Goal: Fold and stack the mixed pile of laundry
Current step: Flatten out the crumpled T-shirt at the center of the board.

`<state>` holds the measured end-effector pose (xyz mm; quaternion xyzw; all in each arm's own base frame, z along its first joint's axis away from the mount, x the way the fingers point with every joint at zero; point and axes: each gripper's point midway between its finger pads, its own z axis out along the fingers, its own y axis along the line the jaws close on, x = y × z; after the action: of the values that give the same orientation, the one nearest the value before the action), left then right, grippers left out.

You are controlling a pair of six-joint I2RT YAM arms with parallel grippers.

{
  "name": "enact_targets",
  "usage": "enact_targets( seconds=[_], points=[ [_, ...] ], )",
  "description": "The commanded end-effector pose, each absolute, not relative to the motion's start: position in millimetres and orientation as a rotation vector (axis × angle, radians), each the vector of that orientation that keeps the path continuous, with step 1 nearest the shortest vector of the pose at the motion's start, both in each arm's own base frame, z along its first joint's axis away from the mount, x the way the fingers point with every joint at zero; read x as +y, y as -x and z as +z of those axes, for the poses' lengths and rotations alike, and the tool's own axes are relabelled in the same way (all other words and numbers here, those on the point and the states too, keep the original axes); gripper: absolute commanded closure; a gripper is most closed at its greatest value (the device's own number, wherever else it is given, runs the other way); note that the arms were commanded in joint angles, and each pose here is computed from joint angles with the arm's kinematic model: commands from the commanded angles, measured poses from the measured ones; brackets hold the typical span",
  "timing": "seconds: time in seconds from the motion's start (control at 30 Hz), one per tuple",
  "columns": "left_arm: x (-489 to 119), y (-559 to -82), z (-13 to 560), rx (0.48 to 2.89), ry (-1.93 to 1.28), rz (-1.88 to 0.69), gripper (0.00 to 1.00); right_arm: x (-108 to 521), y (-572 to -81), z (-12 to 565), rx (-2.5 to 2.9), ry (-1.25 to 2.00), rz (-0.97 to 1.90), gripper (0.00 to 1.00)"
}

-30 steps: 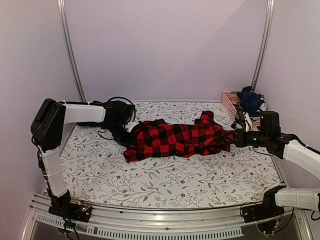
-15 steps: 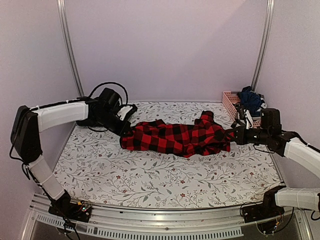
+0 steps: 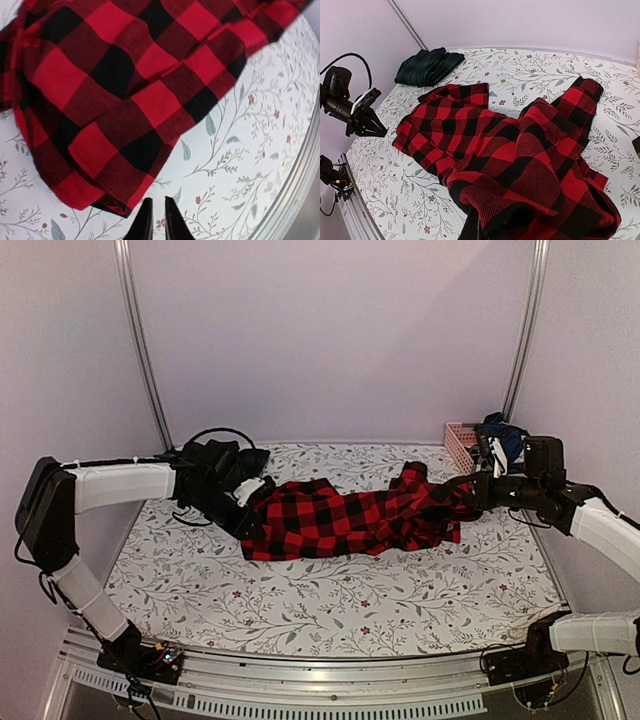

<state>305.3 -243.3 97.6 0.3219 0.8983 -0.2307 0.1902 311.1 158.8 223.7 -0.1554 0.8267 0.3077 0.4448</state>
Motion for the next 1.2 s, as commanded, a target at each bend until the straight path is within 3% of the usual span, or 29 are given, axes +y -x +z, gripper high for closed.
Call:
enact_targets(
  seconds=[0.0, 0.07, 0.13, 0.37, 0.63, 0.83, 1.17],
  points=[
    [-258.1, -293.8, 102.0, 2.466, -1.017, -0.716, 0.65, 160.0, -305.8, 214.3, 2.067, 0.407, 0.781, 1.0],
    [-265.6, -303.2, 109.2, 2.432, -1.038, -0.713, 0.51, 160.0, -302.6, 203.2, 2.089, 0.402, 0.791, 1.0],
    [-273.6, -314.1, 109.8, 2.427, -1.072, -0.711, 0.45, 159.8, -300.4, 196.2, 2.103, 0.391, 0.801, 1.0],
    [-291.3, -324.3, 75.5, 2.572, -1.24, -0.805, 0.44, 161.3, -299.0, 196.1, 2.089, 0.38, 0.824, 1.0],
    [-278.6, -362.3, 69.0, 2.606, -1.142, -0.805, 0.38, 163.0, -297.1, 193.6, 2.087, 0.387, 0.84, 1.0],
    [-276.8, -364.5, 47.3, 2.66, -1.143, -0.836, 0.38, 162.7, -296.8, 193.0, 2.087, 0.385, 0.839, 1.0],
    [-269.4, -335.9, 43.9, 2.703, -1.156, -0.865, 0.54, 162.3, -297.1, 194.2, 2.085, 0.39, 0.831, 1.0]
  ],
)
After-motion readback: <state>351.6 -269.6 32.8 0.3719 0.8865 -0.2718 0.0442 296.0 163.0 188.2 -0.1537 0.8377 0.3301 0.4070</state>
